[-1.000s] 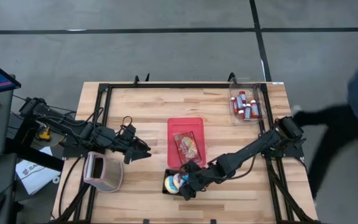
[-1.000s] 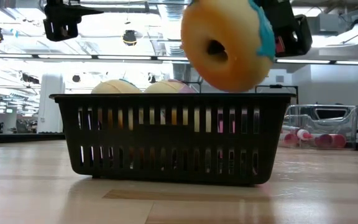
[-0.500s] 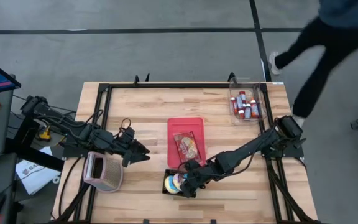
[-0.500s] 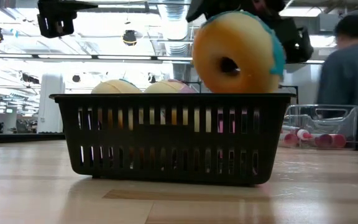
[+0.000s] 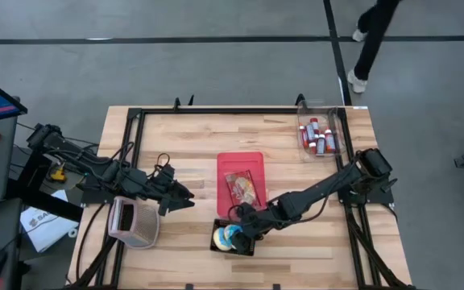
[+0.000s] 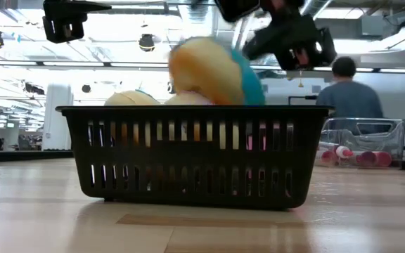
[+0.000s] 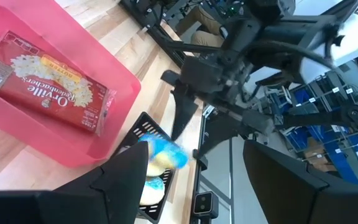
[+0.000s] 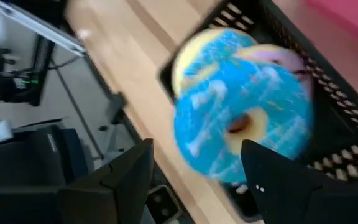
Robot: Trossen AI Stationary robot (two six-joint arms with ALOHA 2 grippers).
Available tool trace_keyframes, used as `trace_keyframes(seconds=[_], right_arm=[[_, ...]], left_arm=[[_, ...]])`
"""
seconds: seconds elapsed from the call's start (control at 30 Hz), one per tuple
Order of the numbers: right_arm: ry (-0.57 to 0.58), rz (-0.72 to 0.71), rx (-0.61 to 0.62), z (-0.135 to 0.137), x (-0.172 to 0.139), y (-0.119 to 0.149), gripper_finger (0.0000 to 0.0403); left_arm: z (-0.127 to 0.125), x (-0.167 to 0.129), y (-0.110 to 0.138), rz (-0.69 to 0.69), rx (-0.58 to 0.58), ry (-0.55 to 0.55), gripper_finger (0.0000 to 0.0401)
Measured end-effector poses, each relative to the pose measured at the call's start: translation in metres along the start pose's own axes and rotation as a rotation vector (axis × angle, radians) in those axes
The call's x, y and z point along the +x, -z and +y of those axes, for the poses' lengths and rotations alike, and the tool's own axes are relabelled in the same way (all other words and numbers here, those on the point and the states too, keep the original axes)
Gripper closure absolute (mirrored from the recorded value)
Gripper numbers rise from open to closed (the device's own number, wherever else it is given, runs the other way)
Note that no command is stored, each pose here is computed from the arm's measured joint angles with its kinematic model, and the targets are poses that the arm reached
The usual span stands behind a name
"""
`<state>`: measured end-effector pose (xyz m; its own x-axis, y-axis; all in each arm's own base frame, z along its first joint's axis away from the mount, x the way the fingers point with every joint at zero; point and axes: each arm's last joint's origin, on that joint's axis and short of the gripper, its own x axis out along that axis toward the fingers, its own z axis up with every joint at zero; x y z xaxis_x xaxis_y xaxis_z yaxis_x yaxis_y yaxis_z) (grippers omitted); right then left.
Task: Pick & Place Food Item
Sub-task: Put the blue donut into the black bin, then return to Home Position
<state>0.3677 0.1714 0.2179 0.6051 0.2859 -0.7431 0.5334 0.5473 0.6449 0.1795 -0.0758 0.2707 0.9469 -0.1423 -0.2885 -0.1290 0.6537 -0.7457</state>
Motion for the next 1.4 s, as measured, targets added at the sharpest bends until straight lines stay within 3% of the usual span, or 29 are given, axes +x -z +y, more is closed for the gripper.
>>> trace_keyframes(seconds=[0.57, 0.77, 1.1, 1.3, 1.4], right_arm=[[0.050, 0.037, 0.024, -0.006, 0.001, 0.001, 0.0168], [0.186, 0.081, 0.015, -0.019, -0.001, 0.007, 0.0168], [0.191, 0.083, 0.014, -0.019, -0.005, 0.004, 0.0168], [0.165, -0.005, -0.001, -0.012, -0.030, -0.005, 0.0168], [0.229, -0.044, -0.008, -0.016, -0.049, -0.007, 0.0168]], left_arm=[[-0.001, 0.000, 0.001, 0.009, 0.005, 0.005, 0.0141], [-0.001, 0.000, 0.001, 0.005, 0.005, 0.003, 0.0141], [-0.001, 0.000, 0.001, 0.004, 0.005, 0.002, 0.0141], [-0.001, 0.000, 0.001, 0.003, 0.005, 0.002, 0.0141], [-0.001, 0.000, 0.001, 0.003, 0.005, 0.001, 0.0141]])
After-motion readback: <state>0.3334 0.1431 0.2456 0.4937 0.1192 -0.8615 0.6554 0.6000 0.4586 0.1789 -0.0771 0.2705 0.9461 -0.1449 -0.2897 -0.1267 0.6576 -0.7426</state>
